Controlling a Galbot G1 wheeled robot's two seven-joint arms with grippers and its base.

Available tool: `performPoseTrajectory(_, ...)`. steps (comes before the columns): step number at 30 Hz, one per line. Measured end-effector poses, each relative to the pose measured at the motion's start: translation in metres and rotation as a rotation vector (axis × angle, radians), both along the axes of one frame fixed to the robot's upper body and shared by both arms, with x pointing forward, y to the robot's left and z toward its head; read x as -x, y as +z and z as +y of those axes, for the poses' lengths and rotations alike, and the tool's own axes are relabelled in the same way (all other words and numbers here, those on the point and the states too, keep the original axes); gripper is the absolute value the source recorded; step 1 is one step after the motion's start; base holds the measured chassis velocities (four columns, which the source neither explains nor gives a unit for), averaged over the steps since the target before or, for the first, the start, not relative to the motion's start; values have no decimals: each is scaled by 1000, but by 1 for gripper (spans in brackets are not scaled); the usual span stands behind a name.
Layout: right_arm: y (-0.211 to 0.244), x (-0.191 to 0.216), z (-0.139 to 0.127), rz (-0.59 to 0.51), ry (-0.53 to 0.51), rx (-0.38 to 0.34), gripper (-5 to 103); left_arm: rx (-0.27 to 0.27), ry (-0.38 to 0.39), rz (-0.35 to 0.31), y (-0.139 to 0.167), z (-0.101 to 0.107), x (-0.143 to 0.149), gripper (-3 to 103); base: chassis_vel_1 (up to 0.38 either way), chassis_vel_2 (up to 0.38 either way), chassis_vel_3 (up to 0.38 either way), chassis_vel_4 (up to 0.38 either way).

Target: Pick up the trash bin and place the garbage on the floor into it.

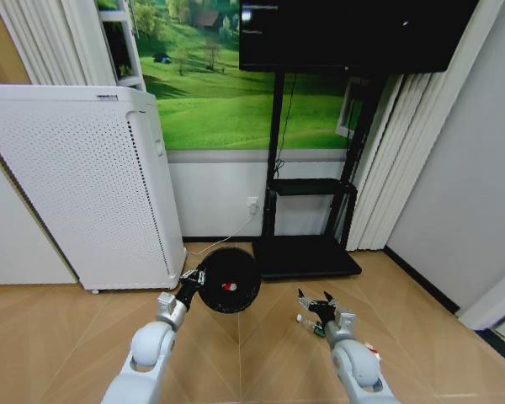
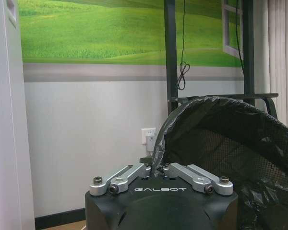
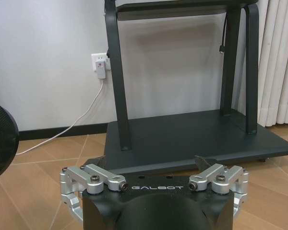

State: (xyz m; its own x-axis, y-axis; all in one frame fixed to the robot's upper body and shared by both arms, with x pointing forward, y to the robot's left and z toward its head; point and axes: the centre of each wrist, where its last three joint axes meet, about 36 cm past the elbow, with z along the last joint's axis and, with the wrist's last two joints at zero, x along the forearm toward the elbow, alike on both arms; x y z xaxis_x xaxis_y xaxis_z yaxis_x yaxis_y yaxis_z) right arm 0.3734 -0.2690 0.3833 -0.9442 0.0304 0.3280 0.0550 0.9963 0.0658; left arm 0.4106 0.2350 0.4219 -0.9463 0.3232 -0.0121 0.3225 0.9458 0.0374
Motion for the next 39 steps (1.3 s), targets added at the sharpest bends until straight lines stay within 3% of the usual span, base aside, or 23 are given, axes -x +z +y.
performPoseTrajectory(12, 4, 6, 0, -1, 2, -4, 100, -7, -8, -6, 2, 2, 2, 3, -20, -14, 15, 16)
performPoseTrajectory(26, 10, 8, 1, -11, 9, 13, 100, -2, -11, -16, 4, 4, 1, 3, -153, -159, 156, 145)
performPoseTrajectory(29, 3, 10, 3, 20, 68, 39, 100, 0, -6, -21, 5, 6, 2, 3, -105, -87, 88, 103)
performPoseTrajectory(33, -28, 2, 4, 155, 210, 51, 100, 4, 13, -27, 8, 11, 5, 3, -10, -11, 19, 8)
performPoseTrajectory(39, -64, -26, -4, 231, 301, 78, 100, -27, 32, -35, 8, 21, 6, 3, 0, 0, 0, 0)
